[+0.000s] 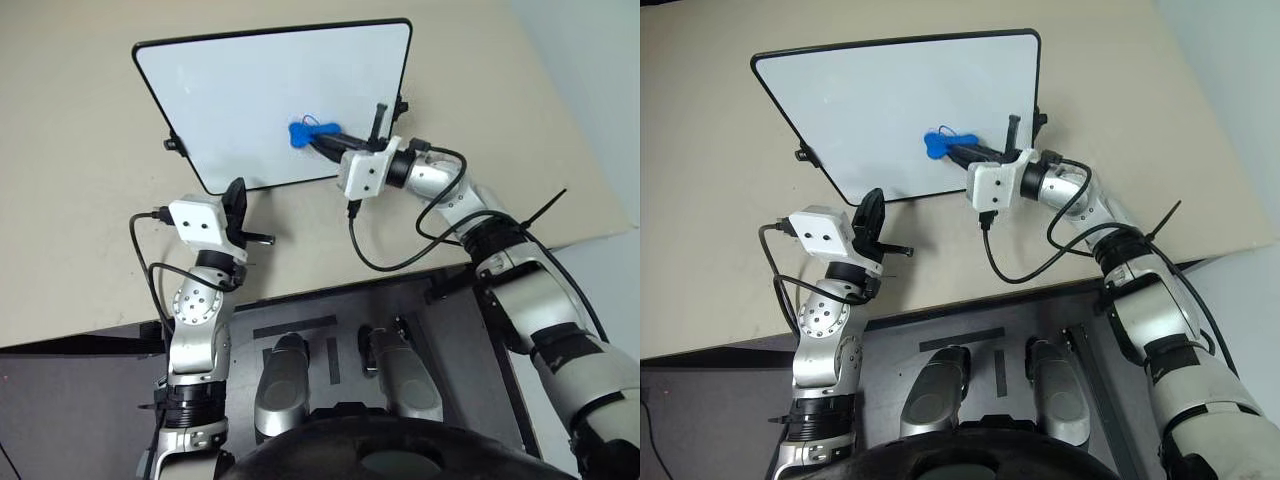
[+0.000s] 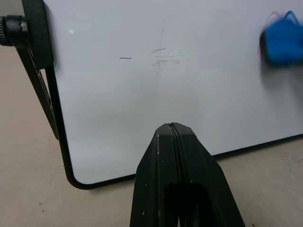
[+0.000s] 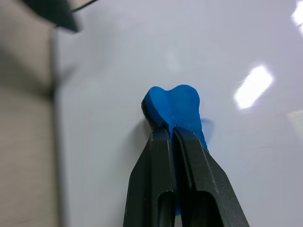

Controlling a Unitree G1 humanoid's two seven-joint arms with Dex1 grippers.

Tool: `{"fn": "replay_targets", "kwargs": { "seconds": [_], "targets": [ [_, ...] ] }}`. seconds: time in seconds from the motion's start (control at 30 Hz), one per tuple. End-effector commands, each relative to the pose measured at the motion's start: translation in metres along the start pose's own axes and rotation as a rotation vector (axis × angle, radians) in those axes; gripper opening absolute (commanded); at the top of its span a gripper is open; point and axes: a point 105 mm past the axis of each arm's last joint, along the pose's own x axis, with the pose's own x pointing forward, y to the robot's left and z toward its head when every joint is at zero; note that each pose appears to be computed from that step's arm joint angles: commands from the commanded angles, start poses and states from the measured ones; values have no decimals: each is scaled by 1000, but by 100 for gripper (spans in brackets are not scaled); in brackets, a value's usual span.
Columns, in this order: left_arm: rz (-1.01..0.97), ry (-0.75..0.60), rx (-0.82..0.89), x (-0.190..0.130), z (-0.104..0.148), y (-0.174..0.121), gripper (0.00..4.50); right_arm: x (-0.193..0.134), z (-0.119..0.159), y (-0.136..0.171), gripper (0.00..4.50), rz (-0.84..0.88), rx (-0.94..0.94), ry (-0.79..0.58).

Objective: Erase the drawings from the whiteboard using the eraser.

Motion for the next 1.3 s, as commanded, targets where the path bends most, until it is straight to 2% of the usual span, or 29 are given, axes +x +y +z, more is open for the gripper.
{"fn": "replay_targets", "kwargs": {
  "seconds": [0.03,0.17,0.33,0.57,0.77,1.03,1.3],
  "targets": [
    [-12,-63,15,4,16,-3,0,-5,5,-43,3,-182,-48,-17],
    [-20,-65,12,6,16,-4,0,-6,5,-45,3,-192,-41,-16],
    [-28,-65,9,8,15,-6,0,-3,0,-4,3,-40,22,-8],
    [-25,-66,12,8,15,-5,0,-8,-13,27,3,69,79,50],
    [-23,-66,15,8,16,-4,0,-5,-9,24,3,68,82,30],
    [-37,-68,11,10,15,-7,0,18,18,22,3,109,49,-74],
    [-37,-71,7,12,15,-7,0,30,23,17,3,93,19,-75]
  ]
}}
